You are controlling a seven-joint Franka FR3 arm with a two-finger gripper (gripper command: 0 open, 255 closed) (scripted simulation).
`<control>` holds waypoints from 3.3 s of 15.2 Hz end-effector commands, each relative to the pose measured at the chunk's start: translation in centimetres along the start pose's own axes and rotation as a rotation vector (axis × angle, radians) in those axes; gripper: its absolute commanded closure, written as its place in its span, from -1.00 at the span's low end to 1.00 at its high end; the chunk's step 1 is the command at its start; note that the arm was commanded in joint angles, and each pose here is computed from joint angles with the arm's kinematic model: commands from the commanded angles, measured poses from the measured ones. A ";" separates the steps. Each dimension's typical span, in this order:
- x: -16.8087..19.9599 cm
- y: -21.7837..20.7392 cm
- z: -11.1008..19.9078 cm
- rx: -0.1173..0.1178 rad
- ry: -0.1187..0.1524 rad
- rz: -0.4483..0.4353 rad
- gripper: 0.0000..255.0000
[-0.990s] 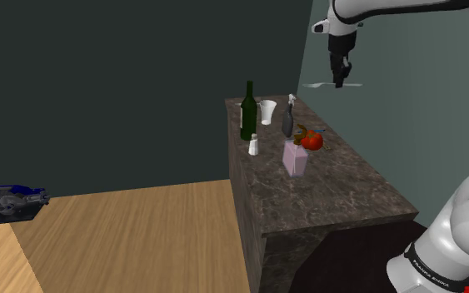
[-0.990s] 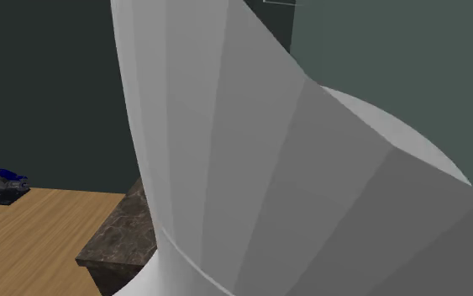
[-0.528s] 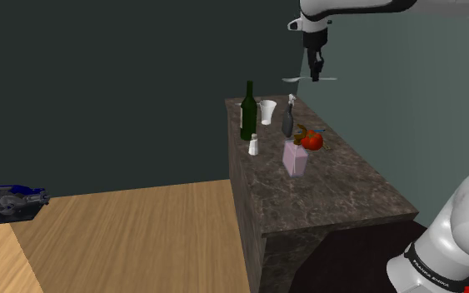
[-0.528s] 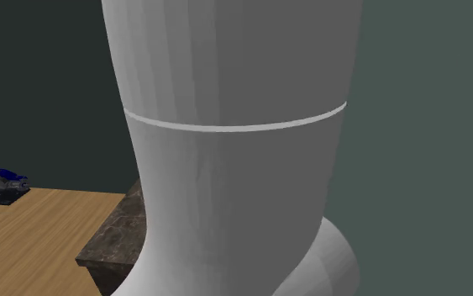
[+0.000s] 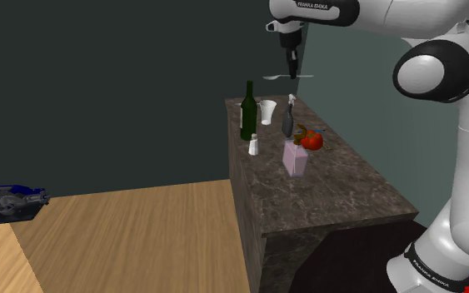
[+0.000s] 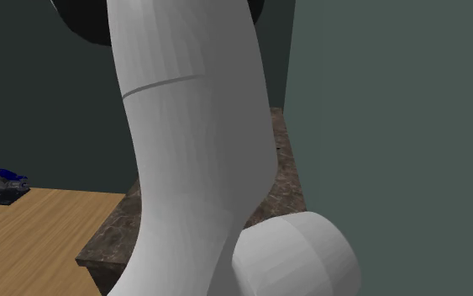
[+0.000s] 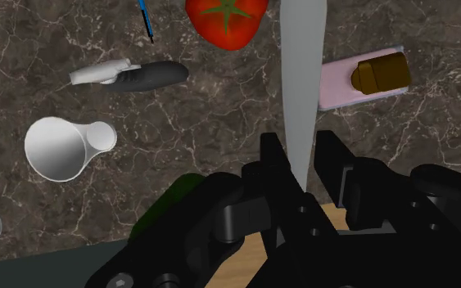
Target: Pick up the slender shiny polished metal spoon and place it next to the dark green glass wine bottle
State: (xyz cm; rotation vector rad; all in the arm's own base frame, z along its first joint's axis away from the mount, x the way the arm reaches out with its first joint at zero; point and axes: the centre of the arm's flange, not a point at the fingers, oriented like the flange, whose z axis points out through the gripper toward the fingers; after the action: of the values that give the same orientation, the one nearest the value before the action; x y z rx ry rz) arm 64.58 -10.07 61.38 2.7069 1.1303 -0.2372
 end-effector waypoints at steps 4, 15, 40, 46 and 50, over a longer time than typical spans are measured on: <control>0.9 0.0 2.5 -0.001 0.001 0.000 1.00; 2.2 -0.7 8.1 -0.001 0.001 0.000 1.00; 5.2 -2.3 20.9 -0.001 0.001 0.000 1.00; 5.9 -2.7 23.9 -0.001 0.001 0.000 1.00; 6.3 -3.0 26.0 -0.001 0.001 0.000 1.00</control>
State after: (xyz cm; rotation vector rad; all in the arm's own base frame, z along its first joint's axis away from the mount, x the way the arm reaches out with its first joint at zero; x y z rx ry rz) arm 64.96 -10.00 35.05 2.7065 1.1306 -0.2365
